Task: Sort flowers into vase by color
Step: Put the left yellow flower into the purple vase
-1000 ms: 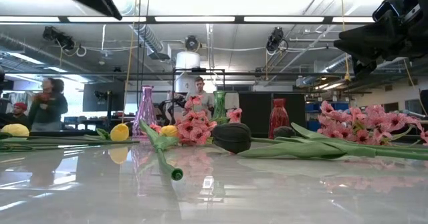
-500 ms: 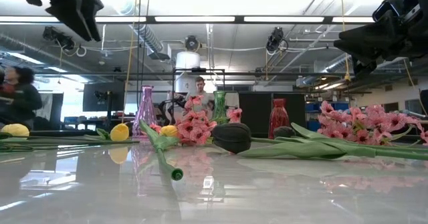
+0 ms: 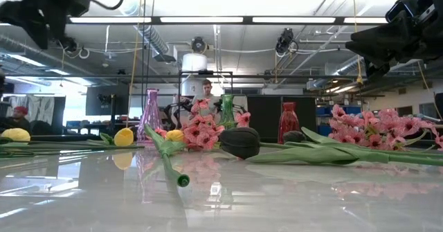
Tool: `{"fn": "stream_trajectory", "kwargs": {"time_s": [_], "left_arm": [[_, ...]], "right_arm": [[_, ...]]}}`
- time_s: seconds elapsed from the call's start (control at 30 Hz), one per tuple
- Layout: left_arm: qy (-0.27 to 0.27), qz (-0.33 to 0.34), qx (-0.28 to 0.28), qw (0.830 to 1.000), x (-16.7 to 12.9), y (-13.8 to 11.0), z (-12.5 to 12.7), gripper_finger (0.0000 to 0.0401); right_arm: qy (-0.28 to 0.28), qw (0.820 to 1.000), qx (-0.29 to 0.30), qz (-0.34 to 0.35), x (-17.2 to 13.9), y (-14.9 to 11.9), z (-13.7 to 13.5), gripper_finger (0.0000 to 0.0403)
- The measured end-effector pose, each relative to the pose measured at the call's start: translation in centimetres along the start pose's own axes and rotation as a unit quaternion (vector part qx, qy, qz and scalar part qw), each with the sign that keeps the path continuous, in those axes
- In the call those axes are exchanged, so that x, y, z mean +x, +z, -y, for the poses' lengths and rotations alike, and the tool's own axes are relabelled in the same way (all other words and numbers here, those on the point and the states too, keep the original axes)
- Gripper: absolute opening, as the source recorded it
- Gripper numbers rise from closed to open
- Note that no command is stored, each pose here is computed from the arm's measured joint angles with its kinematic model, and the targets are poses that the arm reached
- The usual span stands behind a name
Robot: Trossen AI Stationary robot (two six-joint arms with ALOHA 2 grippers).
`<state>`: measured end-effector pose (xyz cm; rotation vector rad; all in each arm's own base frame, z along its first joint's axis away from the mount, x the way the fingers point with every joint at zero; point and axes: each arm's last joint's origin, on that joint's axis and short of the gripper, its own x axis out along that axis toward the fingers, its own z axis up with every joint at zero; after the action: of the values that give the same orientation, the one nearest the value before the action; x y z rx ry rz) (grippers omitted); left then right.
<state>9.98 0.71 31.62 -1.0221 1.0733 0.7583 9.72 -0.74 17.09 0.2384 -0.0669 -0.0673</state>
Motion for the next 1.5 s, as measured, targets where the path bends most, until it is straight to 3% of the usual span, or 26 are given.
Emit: {"fn": "stream_trajectory", "kwargs": {"time_s": [0.27, 0.57, 0.87, 1.03, 1.5], "left_arm": [[-0.009, -0.024, -0.058, 0.998, 0.0, -1.0, 0.4, 0.0229], [0.019, -0.051, -0.064, 0.996, 1.0, -2.5, 2.3, 0.0229], [0.062, -0.051, -0.108, 0.991, 3.3, -4.1, 5.2, 0.0229], [0.057, -0.036, -0.143, 0.987, 4.9, -4.6, 7.2, 0.0229], [0.121, -0.024, -0.151, 0.981, 9.2, -5.3, 10.0, 0.0229]], "right_arm": [[0.0, 1.0, 0.0, 0.0, 0.0, 0.0, 0.0, 0.011], [0.0, 1.0, 0.0, 0.0, 0.0, 0.0, 0.0, 0.011], [0.0, 1.0, 0.0, 0.0, 0.0, 0.0, 0.0, 0.011], [0.0, 1.0, 0.0, 0.0, 0.0, 0.0, 0.0, 0.011], [0.0, 1.0, 0.0, 0.0, 0.0, 0.0, 0.0, 0.011]]}}
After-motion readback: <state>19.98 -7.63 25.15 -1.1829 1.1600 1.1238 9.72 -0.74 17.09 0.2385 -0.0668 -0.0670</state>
